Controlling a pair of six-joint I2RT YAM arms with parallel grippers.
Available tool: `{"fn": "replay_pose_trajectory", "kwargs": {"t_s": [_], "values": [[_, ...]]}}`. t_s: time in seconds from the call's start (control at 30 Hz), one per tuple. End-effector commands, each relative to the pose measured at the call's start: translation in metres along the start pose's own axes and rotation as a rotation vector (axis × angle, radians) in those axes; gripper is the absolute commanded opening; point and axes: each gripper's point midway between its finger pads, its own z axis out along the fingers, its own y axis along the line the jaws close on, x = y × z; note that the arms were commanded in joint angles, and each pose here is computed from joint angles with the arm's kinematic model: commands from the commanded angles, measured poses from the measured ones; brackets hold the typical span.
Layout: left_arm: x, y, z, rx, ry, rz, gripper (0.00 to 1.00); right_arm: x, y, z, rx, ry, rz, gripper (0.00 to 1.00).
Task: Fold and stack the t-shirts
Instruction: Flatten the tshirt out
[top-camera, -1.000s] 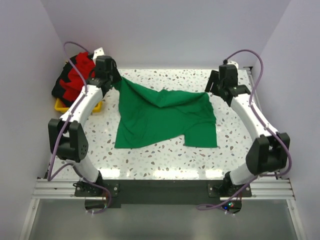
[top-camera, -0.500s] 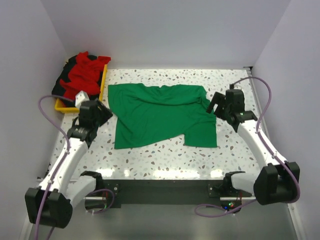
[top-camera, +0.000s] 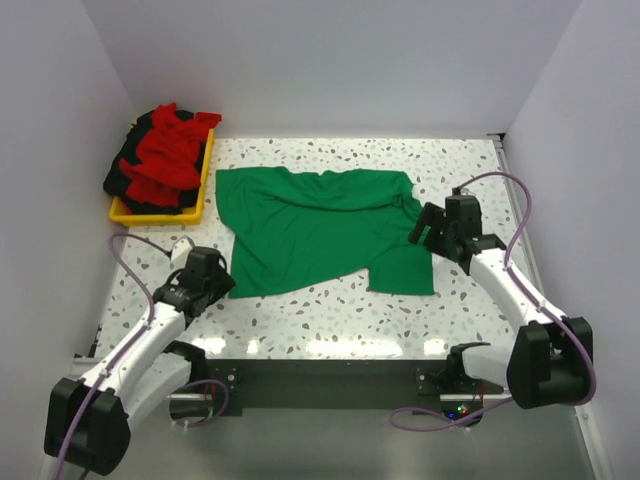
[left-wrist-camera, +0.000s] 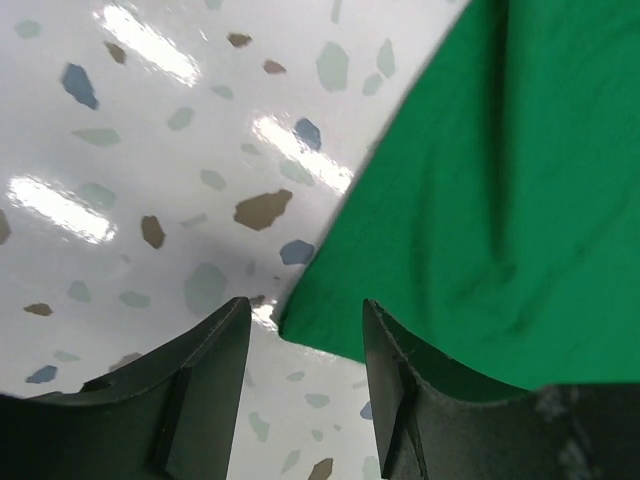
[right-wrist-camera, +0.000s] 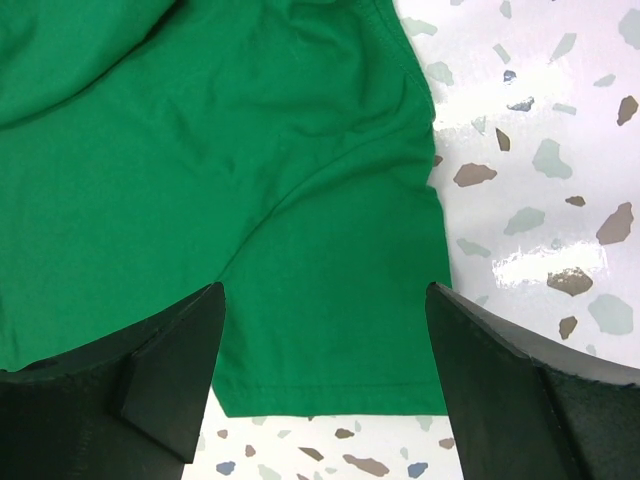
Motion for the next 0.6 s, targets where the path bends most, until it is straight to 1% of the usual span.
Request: {"fn": "replay_pose_trajectory", "kwargs": {"t_s": [0.0,0.07,0.2,0.33,0.43,0.47,0.57], "values": [[0.005,-0.015,0.002,0.018,-0.031,0.000,0.53,-0.008,0.002,0.006,-0.003,-0.035,0.000,0.84],[0.014,-0.013,0.005,-0.003,-0.008,0.025,0.53,-0.008,0.001,0.007,0.003,-0.031,-0.002,0.84],[0.018,-0.002,0.007,-0.068,-0.016,0.029,0.52,-0.009,0.000,0.008,0.010,-0.035,-0.006,0.84],[0.020,-0.004,0.009,-0.055,-0.016,0.035,0.51,-0.009,0.000,0.012,0.011,-0.031,-0.006,0.84],[0.022,-0.007,0.011,-0.048,-0.013,0.043,0.45,-0.007,0.000,0.016,0.015,-0.015,-0.009,0.84],[0.022,-0.008,0.012,-0.048,-0.013,0.046,0.41,-0.009,0.002,0.016,0.012,-0.015,-0.015,0.84],[0.023,-0.009,0.014,-0.043,-0.011,0.052,0.37,-0.010,0.002,0.017,0.018,-0.005,-0.024,0.84]]}}
